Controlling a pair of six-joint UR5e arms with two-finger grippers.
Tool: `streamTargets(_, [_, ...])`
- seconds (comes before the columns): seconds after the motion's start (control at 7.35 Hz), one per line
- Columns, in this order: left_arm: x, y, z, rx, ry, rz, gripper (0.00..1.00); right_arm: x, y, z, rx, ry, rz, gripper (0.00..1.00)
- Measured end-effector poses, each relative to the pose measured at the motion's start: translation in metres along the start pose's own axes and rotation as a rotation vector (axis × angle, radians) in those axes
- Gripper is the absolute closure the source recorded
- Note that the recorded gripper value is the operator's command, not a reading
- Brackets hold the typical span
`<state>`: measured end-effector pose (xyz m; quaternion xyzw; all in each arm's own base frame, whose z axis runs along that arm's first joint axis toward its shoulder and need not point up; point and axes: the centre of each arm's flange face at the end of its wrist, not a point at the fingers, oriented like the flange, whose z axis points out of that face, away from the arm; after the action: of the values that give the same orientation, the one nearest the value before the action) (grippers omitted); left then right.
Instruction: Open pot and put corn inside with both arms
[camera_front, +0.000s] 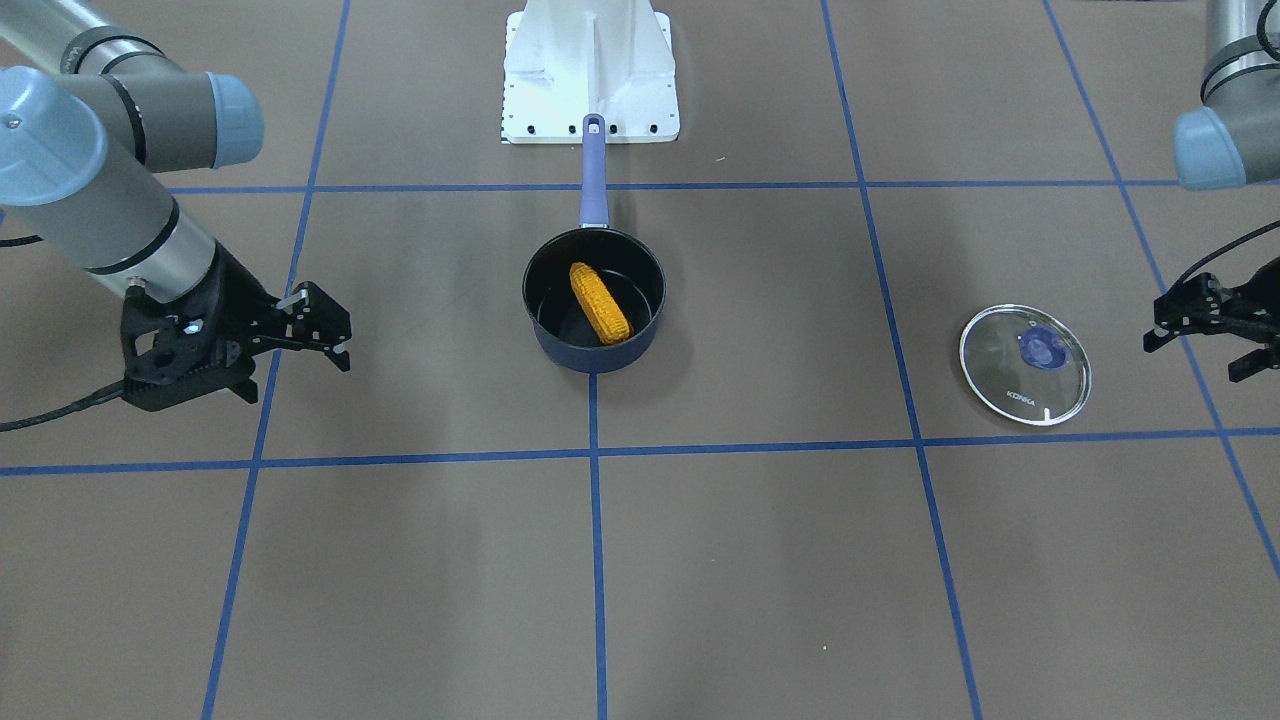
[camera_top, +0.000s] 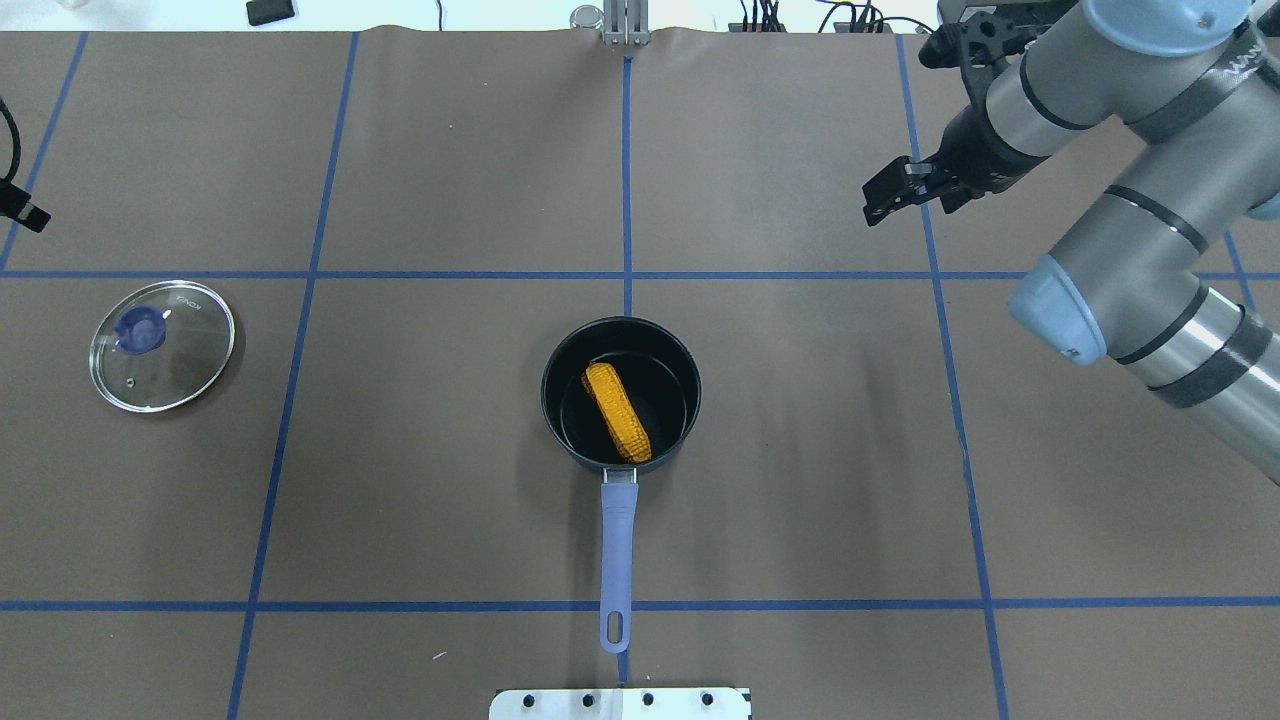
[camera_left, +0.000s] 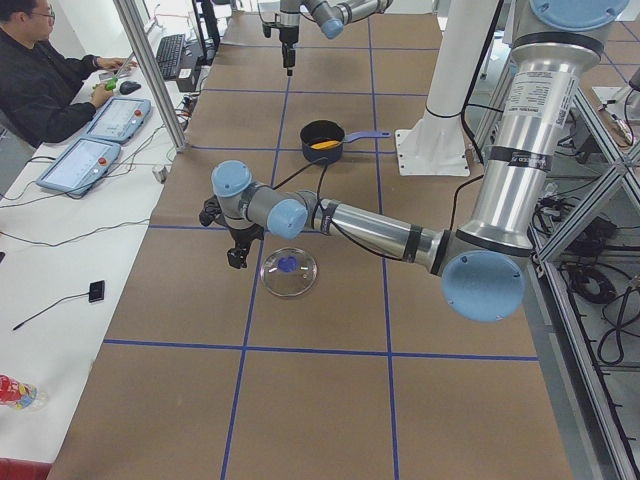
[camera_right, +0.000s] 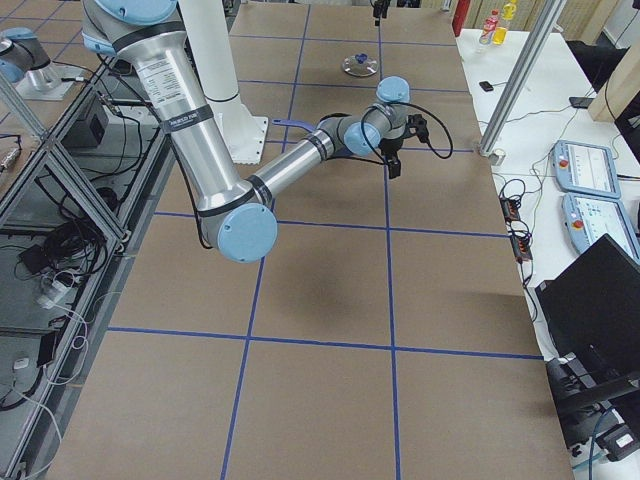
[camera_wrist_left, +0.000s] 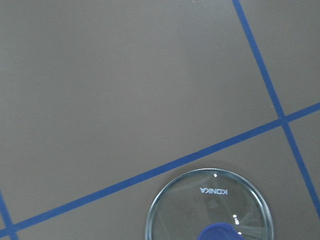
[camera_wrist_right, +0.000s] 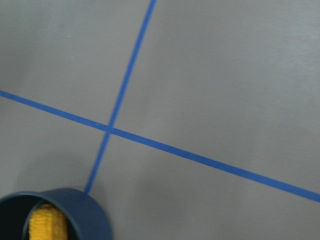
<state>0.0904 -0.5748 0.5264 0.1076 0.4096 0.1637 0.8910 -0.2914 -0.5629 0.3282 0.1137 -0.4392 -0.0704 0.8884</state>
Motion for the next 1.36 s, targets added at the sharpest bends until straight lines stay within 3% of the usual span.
streamTargets(0.41, [-0.042,0.026,-0.009,0.002,-0.023,-0.019,0.0,0.126,0.045,-0.009,-0.024,0.103,0.132,0.0])
streamTargets(0.68, [-0.055,0.031,-0.013,0.005,-0.031,-0.018,0.0,0.225,0.084,-0.028,-0.059,0.17,0.122,0.0])
streamTargets(0.95, [-0.066,0.035,-0.01,-0.004,-0.035,-0.011,0.0,0.302,0.105,-0.052,-0.112,0.191,0.175,0.0])
streamTargets(1.09, [-0.075,0.04,-0.005,-0.015,-0.035,-0.011,0.0,0.336,0.113,-0.063,-0.142,0.188,0.16,0.0])
streamTargets(1.36, [-0.101,0.069,0.001,-0.051,-0.036,-0.09,0.0,0.383,0.132,-0.084,-0.169,0.19,0.186,0.0])
